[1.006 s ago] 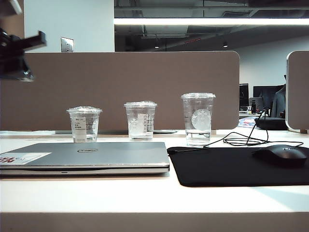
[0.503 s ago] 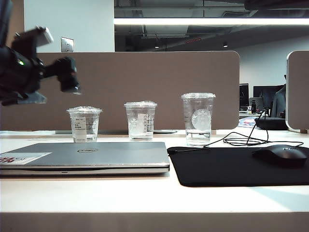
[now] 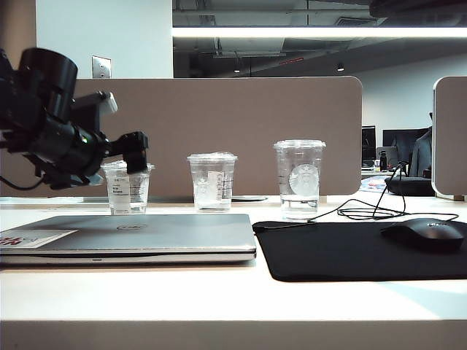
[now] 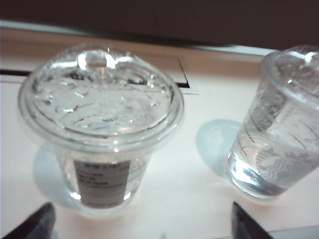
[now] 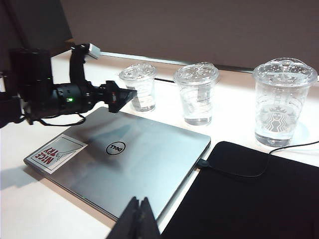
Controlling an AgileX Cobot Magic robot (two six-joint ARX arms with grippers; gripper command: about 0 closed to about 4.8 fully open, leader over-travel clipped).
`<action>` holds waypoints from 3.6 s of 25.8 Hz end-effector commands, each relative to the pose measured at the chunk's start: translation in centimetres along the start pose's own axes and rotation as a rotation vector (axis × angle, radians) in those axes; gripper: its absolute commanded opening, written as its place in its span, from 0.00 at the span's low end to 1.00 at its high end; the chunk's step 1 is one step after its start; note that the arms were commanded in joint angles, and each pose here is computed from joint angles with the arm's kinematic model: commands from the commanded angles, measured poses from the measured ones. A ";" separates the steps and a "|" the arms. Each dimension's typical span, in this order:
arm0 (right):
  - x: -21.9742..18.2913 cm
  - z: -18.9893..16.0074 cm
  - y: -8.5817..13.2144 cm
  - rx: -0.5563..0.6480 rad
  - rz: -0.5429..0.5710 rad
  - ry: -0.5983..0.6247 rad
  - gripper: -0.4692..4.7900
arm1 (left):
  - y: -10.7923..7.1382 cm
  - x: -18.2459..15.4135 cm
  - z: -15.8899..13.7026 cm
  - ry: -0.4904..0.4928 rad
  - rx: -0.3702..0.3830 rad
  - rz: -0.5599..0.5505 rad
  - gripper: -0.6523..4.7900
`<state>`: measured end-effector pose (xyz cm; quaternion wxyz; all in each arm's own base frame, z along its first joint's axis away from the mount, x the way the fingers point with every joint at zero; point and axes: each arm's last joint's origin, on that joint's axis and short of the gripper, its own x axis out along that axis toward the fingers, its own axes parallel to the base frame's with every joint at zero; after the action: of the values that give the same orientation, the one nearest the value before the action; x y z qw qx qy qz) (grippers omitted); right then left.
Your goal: Pick up the coffee cup on the left and place it on the left side of the laptop.
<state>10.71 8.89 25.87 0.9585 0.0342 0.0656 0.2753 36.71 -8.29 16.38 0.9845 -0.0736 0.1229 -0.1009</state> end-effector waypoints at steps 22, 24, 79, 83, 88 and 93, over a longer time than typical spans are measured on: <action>-0.1 0.1 0.1 0.003 0.009 0.005 0.08 | 1.0 7.3 -2.5 -0.082 -0.002 0.118 1.00; -0.1 0.1 0.1 0.003 0.010 0.006 0.08 | 1.1 7.4 -2.7 -0.086 0.001 0.168 1.00; -0.1 0.1 0.1 0.003 0.009 0.006 0.08 | 0.0 9.1 3.1 -0.132 0.048 0.115 0.46; -0.1 0.1 0.1 0.003 0.010 0.006 0.08 | -0.2 8.2 4.6 -0.130 0.089 0.123 0.46; -0.1 0.1 0.2 0.002 0.057 0.013 0.08 | 0.1 5.9 6.5 -0.172 0.083 0.136 0.47; -0.1 0.0 0.4 0.002 0.108 0.022 0.08 | 1.6 1.7 6.3 -0.179 0.076 0.179 0.47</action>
<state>10.48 9.14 25.57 0.9429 0.0295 0.0836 0.3210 40.81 -6.76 20.90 0.9976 -0.0310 0.0604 -0.0149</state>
